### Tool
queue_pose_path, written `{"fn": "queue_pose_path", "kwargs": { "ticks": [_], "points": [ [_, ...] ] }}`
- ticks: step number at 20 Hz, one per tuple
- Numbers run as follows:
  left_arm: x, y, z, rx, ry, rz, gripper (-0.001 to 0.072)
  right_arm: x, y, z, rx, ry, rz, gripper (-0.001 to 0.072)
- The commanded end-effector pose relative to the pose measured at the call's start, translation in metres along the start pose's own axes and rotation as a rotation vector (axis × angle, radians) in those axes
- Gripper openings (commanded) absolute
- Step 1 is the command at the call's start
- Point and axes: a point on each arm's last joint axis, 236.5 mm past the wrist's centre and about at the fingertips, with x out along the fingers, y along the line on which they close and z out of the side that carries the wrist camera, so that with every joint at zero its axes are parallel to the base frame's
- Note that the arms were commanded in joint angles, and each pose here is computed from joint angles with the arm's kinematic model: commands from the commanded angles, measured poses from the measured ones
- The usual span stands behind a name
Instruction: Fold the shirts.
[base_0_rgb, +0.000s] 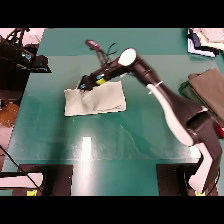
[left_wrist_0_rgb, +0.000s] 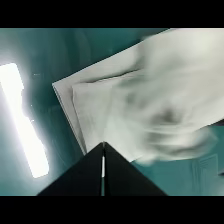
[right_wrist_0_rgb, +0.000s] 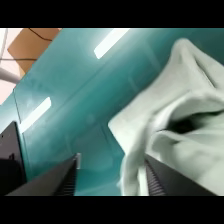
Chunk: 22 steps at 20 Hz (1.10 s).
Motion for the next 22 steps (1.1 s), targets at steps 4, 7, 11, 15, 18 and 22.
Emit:
{"fn": "queue_pose_path", "kwargs": {
  "ticks": [4, 7, 11, 15, 18, 22],
  "points": [
    [-0.004, -0.003, -0.01, 0.006, 0.037, -0.016, 0.0025, 0.006, -0.009, -0.036, 0.002, 0.078, -0.051, 0.0528],
    [-0.004, -0.003, -0.01, 0.015, 0.037, -0.017, 0.0024, -0.05, -0.06, -0.091, 0.076, 0.237, -0.17, 0.0528],
    [-0.004, -0.003, -0.01, 0.016, 0.035, -0.017, 0.0025, -0.124, -0.135, -0.135, 0.377, 0.167, -0.296, 0.0528],
    [-0.004, -0.002, -0.006, 0.016, 0.021, -0.014, 0.0025, -0.151, -0.175, -0.158, 0.599, 0.085, -0.285, 0.0712],
    [-0.004, -0.003, -0.006, 0.016, 0.02, -0.017, 0.0025, -0.137, -0.19, -0.157, 0.693, 0.056, -0.219, 0.0712],
    [-0.004, -0.003, -0.008, 0.016, 0.027, -0.018, 0.0025, -0.096, -0.197, -0.14, 0.696, 0.064, -0.14, 0.0693]
  ]
}}
